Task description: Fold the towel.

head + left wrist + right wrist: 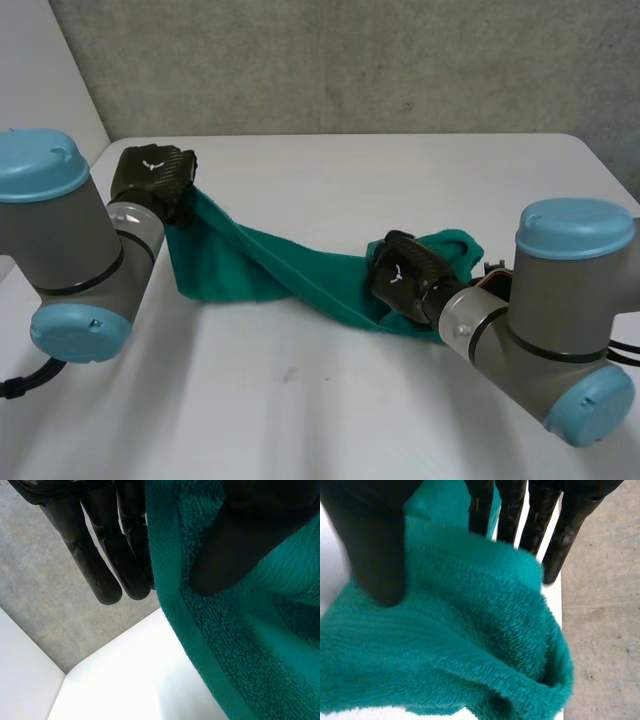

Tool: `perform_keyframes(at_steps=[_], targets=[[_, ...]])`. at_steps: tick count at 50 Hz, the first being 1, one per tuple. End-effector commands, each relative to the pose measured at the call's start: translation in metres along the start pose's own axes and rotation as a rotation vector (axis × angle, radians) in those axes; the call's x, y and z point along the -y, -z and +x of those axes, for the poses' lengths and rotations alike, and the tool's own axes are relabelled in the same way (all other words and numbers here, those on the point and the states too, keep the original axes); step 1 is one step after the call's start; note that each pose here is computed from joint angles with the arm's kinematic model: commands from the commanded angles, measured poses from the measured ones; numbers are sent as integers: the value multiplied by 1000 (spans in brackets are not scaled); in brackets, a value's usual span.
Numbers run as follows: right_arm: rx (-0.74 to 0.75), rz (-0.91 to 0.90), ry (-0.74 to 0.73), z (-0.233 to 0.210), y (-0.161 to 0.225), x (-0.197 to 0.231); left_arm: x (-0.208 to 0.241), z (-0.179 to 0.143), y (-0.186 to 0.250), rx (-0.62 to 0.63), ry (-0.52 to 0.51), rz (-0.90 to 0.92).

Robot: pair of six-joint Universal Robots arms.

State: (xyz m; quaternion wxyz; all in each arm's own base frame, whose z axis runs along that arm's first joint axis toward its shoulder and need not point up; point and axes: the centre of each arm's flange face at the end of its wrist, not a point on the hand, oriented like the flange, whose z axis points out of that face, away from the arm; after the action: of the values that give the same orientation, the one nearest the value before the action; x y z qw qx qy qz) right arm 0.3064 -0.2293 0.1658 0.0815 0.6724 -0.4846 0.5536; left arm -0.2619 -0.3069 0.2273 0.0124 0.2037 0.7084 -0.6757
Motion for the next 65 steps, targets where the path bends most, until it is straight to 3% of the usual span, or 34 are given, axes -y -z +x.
perform_keyframes(at_steps=[1, 7, 12, 16, 19, 27, 39, 45, 52, 53, 54, 55, 58, 61, 65], targets=[[-57, -20, 42, 4, -21, -14, -1, 0, 2, 0, -1, -6], [-169, 15, -139, 36, -21, -6, -6, -2, 4, 0, -5, -32], [-444, 83, -604, 127, 10, -19, 3, -21, 12, 35, -1, -42], [-527, 76, -772, 157, 31, -36, 10, -39, 20, 70, 2, -60], [-498, -56, -800, 161, 50, -51, 17, -49, 28, 88, 5, -62], [-131, -448, -630, 107, 68, -67, 18, -62, 48, 28, -31, -115], [-4, -552, -618, 68, 46, -91, -71, -34, 40, -159, -187, -416], [3, -499, -523, 72, 28, -76, -68, -37, 10, -124, -254, -384], [-363, -271, -459, 166, 3, -48, 10, -51, -33, 21, -278, -115], [-523, -171, -473, 202, 6, -36, 42, -59, -42, 78, -267, 2], [-605, -112, -488, 221, 9, -30, 42, -59, -42, 79, -267, 3], [-754, 14, -523, 252, 17, -17, 90, -77, -52, 195, -239, 195], [-959, 245, -598, 294, 35, -3, 135, -96, -49, 330, -188, 384], [-1046, 375, -609, 311, 58, 13, 166, -113, -39, 450, -136, 530], [-1024, 372, -610, 297, 65, 14, 157, -110, -38, 449, -132, 518]])
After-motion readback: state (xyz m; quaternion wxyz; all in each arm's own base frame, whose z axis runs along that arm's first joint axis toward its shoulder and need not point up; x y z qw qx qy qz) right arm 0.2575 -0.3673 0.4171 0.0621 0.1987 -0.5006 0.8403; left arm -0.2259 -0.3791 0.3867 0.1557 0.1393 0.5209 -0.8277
